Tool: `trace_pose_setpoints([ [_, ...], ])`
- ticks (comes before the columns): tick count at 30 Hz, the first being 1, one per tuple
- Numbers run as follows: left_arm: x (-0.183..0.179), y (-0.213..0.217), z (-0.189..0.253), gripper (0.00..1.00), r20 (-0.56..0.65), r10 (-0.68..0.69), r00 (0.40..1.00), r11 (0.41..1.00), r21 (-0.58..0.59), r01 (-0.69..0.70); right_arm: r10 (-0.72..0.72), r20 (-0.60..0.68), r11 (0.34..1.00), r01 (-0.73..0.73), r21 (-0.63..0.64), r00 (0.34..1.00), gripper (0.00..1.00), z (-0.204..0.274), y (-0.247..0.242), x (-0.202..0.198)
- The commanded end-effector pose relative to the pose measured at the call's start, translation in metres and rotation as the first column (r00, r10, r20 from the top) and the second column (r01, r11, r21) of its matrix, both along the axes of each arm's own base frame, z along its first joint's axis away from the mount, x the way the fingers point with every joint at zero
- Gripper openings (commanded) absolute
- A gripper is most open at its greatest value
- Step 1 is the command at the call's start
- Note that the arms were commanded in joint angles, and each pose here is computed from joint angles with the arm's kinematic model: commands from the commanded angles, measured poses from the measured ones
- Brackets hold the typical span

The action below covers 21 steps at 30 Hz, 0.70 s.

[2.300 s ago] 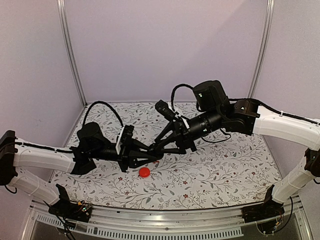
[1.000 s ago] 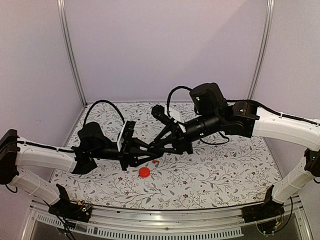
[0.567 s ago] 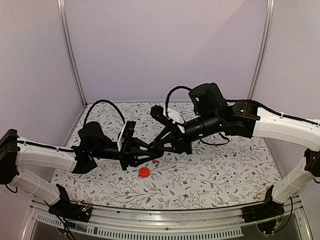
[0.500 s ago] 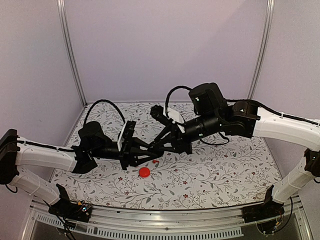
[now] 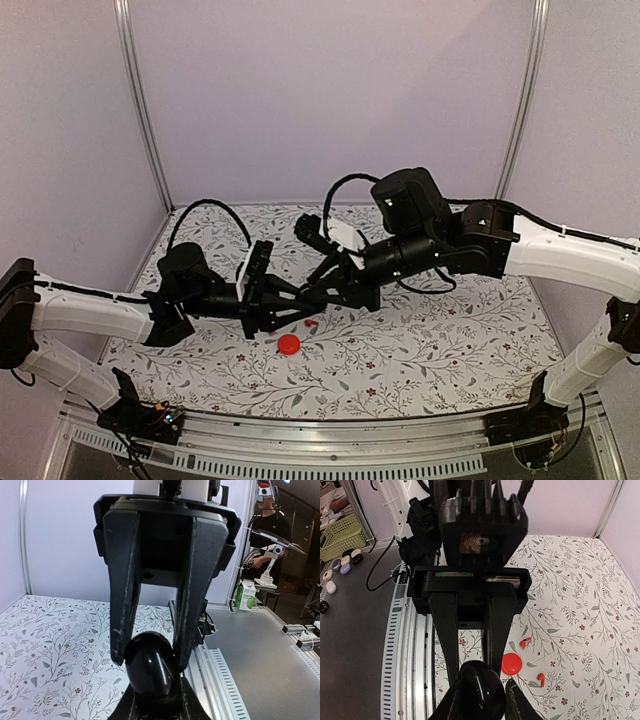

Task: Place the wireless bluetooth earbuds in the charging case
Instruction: Close the charging case.

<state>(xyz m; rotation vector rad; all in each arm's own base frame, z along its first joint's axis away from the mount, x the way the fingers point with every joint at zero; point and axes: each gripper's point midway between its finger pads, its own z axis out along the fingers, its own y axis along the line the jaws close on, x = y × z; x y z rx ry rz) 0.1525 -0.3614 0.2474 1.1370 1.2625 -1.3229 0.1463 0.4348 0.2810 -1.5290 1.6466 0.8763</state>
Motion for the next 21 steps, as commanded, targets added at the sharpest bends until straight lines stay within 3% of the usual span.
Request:
trace_pose_setpoints([
  [1,0.034,0.008,0.025,0.0,0.024,0.156,0.987,0.985,-0.076,-0.154,0.126,-0.059,0.991,-0.128,-0.029,0.99,0.31,-0.008,0.005,-0.041],
  [4,0.035,0.01,0.026,0.0,0.023,0.161,0.987,0.984,-0.081,-0.159,0.14,-0.061,0.99,-0.142,-0.024,0.988,0.38,-0.007,0.004,-0.044],
  [9,0.036,0.011,0.029,0.0,0.018,0.162,0.987,0.983,-0.089,-0.16,0.165,-0.059,0.986,-0.167,-0.022,0.984,0.4,-0.006,0.002,-0.048],
  [21,0.039,0.01,0.033,0.0,-0.031,0.141,0.99,0.984,-0.105,-0.144,0.13,0.122,0.989,-0.119,-0.092,0.984,0.44,-0.023,-0.004,-0.046],
])
